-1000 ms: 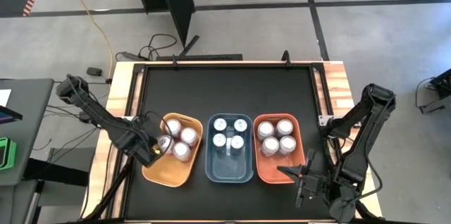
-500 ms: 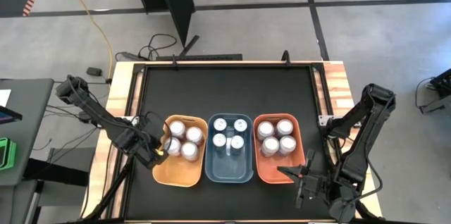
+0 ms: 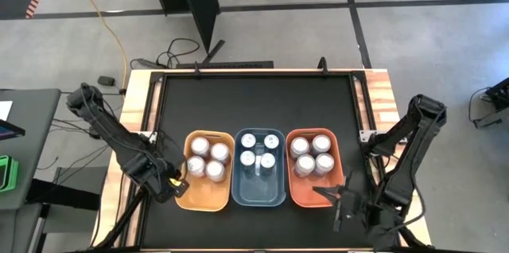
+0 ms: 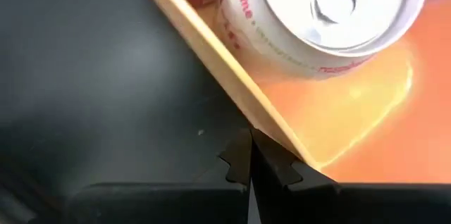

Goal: Sort soda cans
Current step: Adjust the yellow bin, then return to Home Position

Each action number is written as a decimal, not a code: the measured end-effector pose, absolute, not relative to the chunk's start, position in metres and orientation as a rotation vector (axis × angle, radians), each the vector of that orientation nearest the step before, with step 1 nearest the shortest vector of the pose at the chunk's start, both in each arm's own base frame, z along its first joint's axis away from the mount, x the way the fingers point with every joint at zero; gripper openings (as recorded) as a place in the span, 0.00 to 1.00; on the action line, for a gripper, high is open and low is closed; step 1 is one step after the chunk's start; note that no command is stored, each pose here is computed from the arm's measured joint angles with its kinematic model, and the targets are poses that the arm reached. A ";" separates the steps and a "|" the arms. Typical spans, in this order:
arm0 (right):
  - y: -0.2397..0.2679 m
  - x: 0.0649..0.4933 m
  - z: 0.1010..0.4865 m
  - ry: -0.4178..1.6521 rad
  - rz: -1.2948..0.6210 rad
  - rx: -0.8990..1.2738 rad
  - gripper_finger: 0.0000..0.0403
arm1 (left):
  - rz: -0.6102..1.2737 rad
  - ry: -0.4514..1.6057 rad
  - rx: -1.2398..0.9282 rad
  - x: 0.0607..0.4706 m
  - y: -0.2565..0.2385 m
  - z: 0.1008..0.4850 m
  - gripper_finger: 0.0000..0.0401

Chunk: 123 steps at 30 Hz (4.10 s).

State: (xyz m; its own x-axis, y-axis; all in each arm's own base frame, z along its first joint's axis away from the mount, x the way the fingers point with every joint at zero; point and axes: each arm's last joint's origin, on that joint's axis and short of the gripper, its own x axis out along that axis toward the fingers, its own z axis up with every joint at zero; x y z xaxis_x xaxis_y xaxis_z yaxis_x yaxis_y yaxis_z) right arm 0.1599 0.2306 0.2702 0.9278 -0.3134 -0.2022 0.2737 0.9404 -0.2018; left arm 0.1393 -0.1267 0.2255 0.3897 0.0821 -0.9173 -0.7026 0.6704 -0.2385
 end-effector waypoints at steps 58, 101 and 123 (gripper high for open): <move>0.193 0.175 0.304 0.352 -0.151 -0.269 0.00 | 0.280 0.644 -0.079 0.151 -0.107 0.286 0.00; -0.005 0.092 0.187 -0.037 0.016 -0.077 0.00 | 0.105 -0.066 0.031 0.106 -0.010 0.185 0.00; -0.011 0.095 0.174 -0.027 0.000 -0.112 0.00 | 0.093 -0.053 0.101 0.097 -0.003 0.172 0.00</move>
